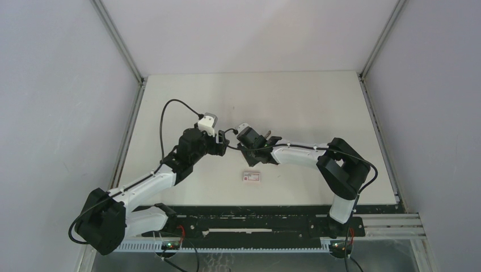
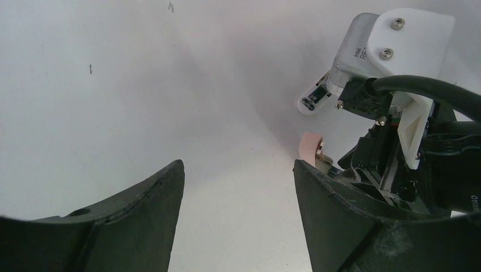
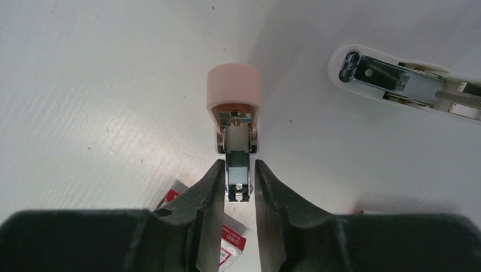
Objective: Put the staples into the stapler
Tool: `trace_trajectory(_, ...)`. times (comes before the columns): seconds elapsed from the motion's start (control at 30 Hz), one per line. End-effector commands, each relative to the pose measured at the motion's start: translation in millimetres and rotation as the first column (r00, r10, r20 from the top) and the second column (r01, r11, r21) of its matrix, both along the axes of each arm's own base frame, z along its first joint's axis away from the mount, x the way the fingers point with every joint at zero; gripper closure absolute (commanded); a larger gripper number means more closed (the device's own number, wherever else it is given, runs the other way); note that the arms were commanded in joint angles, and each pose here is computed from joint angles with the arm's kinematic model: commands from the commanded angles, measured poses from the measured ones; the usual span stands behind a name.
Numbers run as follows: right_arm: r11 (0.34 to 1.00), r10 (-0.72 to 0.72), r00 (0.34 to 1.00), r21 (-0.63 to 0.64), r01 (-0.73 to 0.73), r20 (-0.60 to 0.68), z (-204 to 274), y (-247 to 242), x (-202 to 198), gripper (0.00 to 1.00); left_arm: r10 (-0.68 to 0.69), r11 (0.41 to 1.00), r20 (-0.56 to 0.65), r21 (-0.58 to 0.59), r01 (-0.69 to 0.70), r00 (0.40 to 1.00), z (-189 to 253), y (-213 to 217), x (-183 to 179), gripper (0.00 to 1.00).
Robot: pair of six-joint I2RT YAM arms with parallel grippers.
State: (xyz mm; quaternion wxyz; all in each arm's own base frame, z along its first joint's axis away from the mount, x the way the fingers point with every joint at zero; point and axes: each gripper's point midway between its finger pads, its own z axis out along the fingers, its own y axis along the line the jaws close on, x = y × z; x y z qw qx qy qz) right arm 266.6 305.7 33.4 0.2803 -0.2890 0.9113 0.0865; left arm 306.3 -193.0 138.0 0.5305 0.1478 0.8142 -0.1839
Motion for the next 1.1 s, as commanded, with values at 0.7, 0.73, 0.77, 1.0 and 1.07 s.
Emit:
trace_trajectory(0.7,0.966,-0.169,0.982,0.213,0.147,0.085,108,-51,36,0.61,0.062,0.994,0.094,-0.091,-0.054,0.994,19,10,-1,0.24)
trace_trajectory(0.73,0.962,-0.193,0.978,0.21,0.172,0.083,106,-57,41,0.61,0.062,0.994,0.091,-0.09,-0.054,0.994,18,9,-1,0.24)
trace_trajectory(0.77,0.958,-0.216,0.973,0.207,0.197,0.076,104,-63,46,0.61,0.061,0.995,0.089,-0.09,-0.053,0.994,17,9,-1,0.24)
trace_trajectory(1.0,0.921,-0.364,0.931,0.15,0.359,0.008,72,-92,57,0.6,0.071,0.994,0.091,-0.085,-0.063,0.993,16,11,0,0.24)
trace_trajectory(1.07,0.897,-0.421,0.907,0.14,0.418,-0.015,62,-101,52,0.6,0.072,0.994,0.093,-0.085,-0.064,0.993,16,12,0,0.24)
